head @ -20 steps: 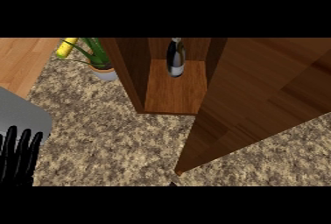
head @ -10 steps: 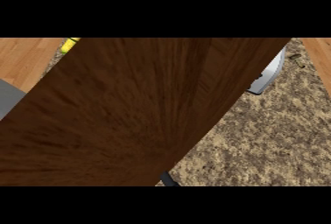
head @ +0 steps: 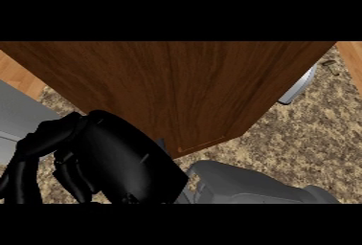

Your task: Pick up the wine, place it into the cabinet and close the cabinet

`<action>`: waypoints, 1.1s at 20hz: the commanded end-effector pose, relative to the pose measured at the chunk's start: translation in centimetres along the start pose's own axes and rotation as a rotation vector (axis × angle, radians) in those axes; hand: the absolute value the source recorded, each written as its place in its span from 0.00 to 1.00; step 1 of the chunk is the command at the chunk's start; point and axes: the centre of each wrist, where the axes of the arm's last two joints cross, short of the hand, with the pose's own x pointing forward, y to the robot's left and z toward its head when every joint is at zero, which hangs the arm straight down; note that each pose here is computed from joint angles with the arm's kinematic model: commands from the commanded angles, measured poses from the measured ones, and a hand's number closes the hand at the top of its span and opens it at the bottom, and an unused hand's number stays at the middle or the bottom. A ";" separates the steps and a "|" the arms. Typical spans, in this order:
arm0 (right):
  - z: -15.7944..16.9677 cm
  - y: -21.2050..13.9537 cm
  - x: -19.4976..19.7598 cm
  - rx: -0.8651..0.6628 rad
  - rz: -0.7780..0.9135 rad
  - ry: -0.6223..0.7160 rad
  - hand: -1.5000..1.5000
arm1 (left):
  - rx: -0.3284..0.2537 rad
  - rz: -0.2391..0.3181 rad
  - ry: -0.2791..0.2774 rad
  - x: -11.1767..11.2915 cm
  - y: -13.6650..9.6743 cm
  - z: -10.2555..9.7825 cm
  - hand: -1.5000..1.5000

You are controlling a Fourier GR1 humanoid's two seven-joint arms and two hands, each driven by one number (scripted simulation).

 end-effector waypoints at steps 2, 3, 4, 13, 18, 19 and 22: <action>-5.6 -1.5 1.4 -0.018 0.019 0.014 1.00 | -0.007 0.018 0.003 0.5 1.4 -1.7 0.00; -6.3 -1.6 2.4 0.008 0.016 0.008 1.00 | -0.001 -0.001 -0.011 0.5 1.7 -1.6 0.00; -6.4 -2.2 1.5 0.048 -0.062 0.062 1.00 | -0.004 0.031 0.005 1.1 1.1 -0.4 0.00; -10.1 -7.1 -1.5 0.274 -0.267 0.263 1.00 | -0.012 -0.009 -0.015 2.7 2.7 -1.5 0.00; -11.3 -10.6 -4.7 0.086 -0.154 0.169 1.00 | 0.026 -0.026 -0.043 3.3 4.3 -1.6 0.00; -11.7 -11.2 -4.0 0.062 -0.155 0.142 1.00 | 0.023 -0.021 -0.035 3.5 3.9 -2.3 0.00; -11.3 -13.0 -4.9 -0.002 -0.155 0.121 1.00 | 0.029 -0.029 -0.031 3.3 4.0 -2.5 0.00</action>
